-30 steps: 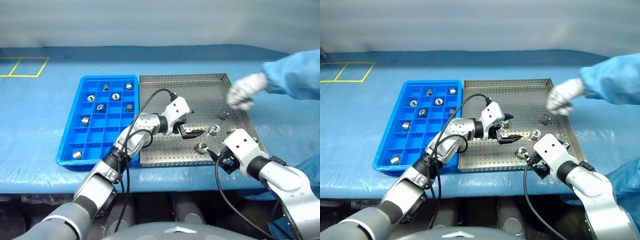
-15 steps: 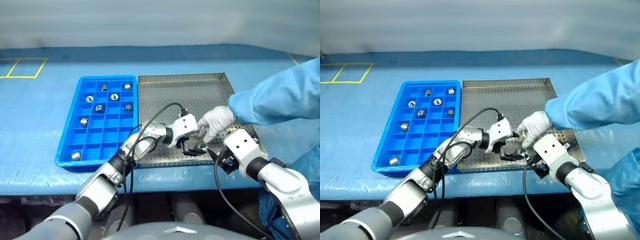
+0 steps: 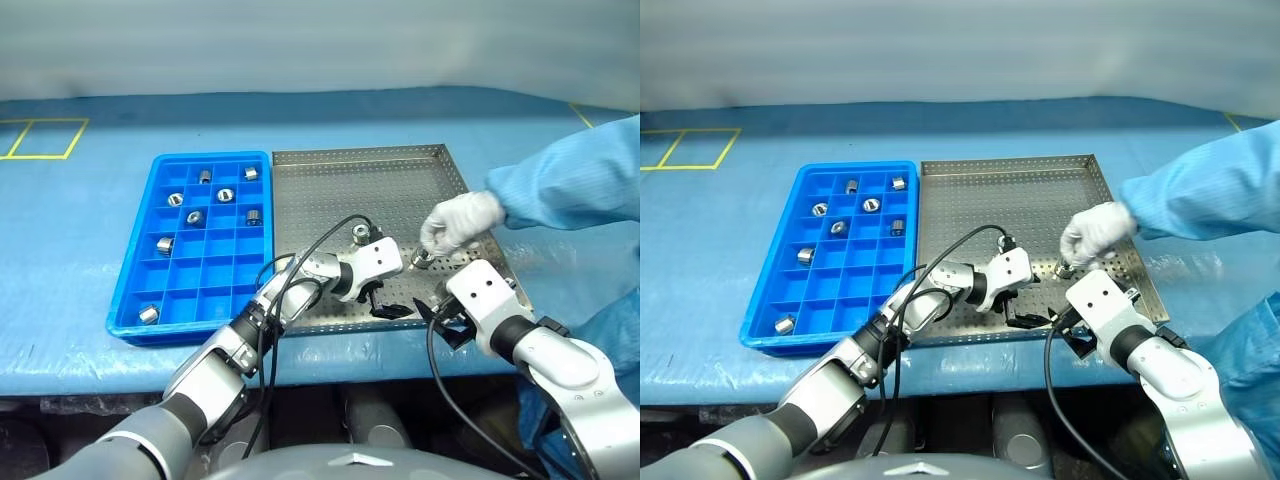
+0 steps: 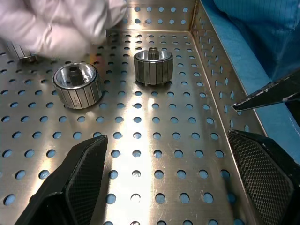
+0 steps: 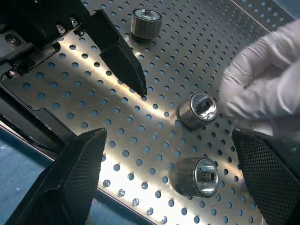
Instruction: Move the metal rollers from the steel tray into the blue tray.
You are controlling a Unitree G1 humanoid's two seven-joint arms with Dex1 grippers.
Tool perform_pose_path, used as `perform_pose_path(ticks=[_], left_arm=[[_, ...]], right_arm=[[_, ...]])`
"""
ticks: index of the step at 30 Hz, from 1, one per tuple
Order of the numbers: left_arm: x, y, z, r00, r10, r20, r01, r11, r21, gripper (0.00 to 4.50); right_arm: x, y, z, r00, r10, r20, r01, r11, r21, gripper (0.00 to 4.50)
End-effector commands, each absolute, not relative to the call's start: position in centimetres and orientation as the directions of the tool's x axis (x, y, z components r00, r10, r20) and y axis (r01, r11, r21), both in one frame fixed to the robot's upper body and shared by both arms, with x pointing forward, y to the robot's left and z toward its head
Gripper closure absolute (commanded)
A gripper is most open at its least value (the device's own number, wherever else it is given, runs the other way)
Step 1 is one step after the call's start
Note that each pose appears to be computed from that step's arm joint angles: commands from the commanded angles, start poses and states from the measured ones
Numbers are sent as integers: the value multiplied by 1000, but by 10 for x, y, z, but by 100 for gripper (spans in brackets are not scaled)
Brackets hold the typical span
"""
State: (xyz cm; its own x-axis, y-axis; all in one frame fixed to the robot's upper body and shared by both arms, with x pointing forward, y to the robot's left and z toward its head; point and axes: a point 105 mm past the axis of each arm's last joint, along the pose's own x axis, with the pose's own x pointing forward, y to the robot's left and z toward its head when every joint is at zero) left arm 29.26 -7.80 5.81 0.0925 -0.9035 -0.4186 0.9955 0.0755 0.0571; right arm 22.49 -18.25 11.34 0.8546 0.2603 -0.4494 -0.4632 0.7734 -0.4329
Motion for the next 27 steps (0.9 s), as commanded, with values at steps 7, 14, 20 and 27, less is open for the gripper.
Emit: perform_pose_path(ticks=[7,14,20,27], left_arm=[[300,-79,78,133,-934,-332,991,113,78,3],[305,-75,83,163,-936,-314,986,143,84,3],[314,-63,97,236,-935,-264,971,214,108,3],[317,-31,110,331,-915,-231,942,307,136,3]], right_arm=[[230,-178,124,870,281,-406,-460,757,-463,0],[232,-176,124,866,291,-406,-470,749,-466,0],[233,-175,125,866,295,-405,-473,747,-467,0],[234,-172,123,861,309,-405,-484,744,-461,0]])
